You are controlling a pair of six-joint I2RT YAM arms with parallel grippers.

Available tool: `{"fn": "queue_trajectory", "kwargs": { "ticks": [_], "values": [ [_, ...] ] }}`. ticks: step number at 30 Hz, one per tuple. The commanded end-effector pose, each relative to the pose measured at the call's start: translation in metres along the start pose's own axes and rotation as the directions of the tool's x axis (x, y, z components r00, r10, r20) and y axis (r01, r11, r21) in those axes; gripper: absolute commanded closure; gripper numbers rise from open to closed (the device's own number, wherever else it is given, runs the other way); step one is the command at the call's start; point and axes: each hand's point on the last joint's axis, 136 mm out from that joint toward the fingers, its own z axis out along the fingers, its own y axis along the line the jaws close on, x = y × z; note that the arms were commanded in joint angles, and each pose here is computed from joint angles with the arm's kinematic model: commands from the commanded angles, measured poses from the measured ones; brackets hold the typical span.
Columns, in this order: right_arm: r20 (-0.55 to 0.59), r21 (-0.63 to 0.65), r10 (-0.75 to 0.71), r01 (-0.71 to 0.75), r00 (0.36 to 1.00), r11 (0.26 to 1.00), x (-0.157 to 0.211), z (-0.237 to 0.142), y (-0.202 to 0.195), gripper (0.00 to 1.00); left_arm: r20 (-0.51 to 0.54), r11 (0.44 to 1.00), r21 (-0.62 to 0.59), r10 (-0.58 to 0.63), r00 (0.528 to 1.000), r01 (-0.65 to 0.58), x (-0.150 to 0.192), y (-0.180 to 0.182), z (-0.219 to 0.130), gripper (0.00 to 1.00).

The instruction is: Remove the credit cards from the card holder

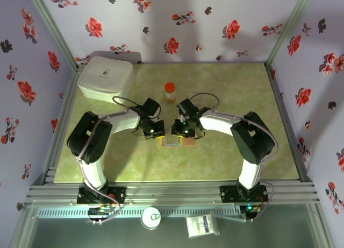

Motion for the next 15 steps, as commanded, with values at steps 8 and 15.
{"fn": "queue_trajectory", "kwargs": {
  "ticks": [8, 15],
  "values": [
    [0.021, 0.075, -0.016, 0.014, 1.000, 0.997, 0.0002, -0.0108, -0.0115, 0.74, -0.015, 0.999, -0.038, 0.005, 1.000, -0.006, 0.0017, 0.0049, 0.0014, 1.00],
    [0.020, 0.074, -0.008, 0.006, 1.000, 0.997, 0.0008, -0.0098, -0.0144, 0.82, -0.001, 1.000, -0.025, 0.006, 1.000, -0.006, -0.0011, -0.0012, -0.0047, 1.00]
  ]
}}
